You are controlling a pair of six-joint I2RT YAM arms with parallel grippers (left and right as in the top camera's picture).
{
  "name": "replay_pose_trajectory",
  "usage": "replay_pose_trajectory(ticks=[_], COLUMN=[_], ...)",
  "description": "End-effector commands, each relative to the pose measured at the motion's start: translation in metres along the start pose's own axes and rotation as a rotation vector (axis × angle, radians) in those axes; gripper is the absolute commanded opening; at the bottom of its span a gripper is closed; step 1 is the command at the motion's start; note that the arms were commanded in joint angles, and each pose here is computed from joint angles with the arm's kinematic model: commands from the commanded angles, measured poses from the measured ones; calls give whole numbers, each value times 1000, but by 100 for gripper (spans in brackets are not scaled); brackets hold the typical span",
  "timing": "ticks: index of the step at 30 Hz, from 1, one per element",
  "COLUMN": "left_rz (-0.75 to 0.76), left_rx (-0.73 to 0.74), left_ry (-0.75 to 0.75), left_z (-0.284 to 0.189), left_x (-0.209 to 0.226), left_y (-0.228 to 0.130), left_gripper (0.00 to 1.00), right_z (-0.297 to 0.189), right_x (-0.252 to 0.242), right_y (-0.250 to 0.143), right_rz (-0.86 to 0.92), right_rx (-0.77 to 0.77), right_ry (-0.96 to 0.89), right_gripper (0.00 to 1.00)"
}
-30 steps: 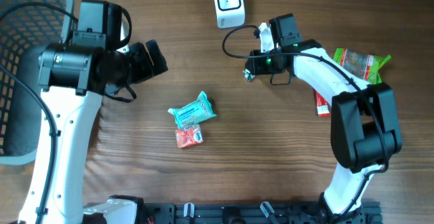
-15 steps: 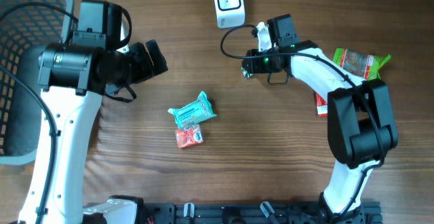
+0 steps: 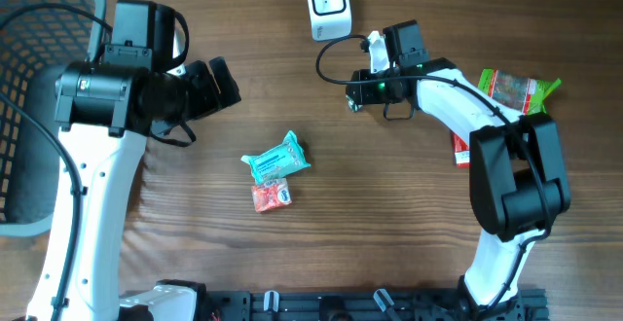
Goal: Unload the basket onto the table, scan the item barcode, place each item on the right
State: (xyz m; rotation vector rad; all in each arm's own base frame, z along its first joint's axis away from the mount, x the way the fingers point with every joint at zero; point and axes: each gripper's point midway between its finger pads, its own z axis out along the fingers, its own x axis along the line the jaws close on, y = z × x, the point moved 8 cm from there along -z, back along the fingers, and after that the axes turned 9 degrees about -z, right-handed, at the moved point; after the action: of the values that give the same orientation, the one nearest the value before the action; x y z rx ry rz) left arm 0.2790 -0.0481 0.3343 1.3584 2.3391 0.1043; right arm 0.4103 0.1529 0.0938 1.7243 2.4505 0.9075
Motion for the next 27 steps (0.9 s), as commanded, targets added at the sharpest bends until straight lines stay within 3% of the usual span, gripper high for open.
replay_pose_trajectory(ticks=[1,7,15,19,22,23,24,25,27], left_rz=[-6,-6,-6,-6,-6,-6,-6,-6,-6], left_rx=[-12,-12,-12,-12,-12,-12,-12,-12,-12], left_ry=[6,6,6,6,6,6,6,6,6], left_z=[-1,-1,-1,-1,-1,-1,-1,-1,-1], left_x=[1,1,1,1,1,1,1,1,1], left_y=[2,2,2,2,2,2,2,2,2], left_gripper=[100,100,100,100,100,100,100,100,100], right_z=[26,31,-24,-56,-73,-75,-75,-75,-71], right_x=[-7,-6,-25,-20,-3,4,8,12,17], right_y=[-19,-31,-63,-50,-31,-25,-21,-16,-8], right_rz=[-21,-50,-137,-100,41,81,108,146,219], right_rx=[83,149,418,340,198,154,129,97,57], right_ry=[-32,-95,-292,-294,-184,-128,-90,-43,13], right_gripper=[42,42,41,43,52,62,86,97,100])
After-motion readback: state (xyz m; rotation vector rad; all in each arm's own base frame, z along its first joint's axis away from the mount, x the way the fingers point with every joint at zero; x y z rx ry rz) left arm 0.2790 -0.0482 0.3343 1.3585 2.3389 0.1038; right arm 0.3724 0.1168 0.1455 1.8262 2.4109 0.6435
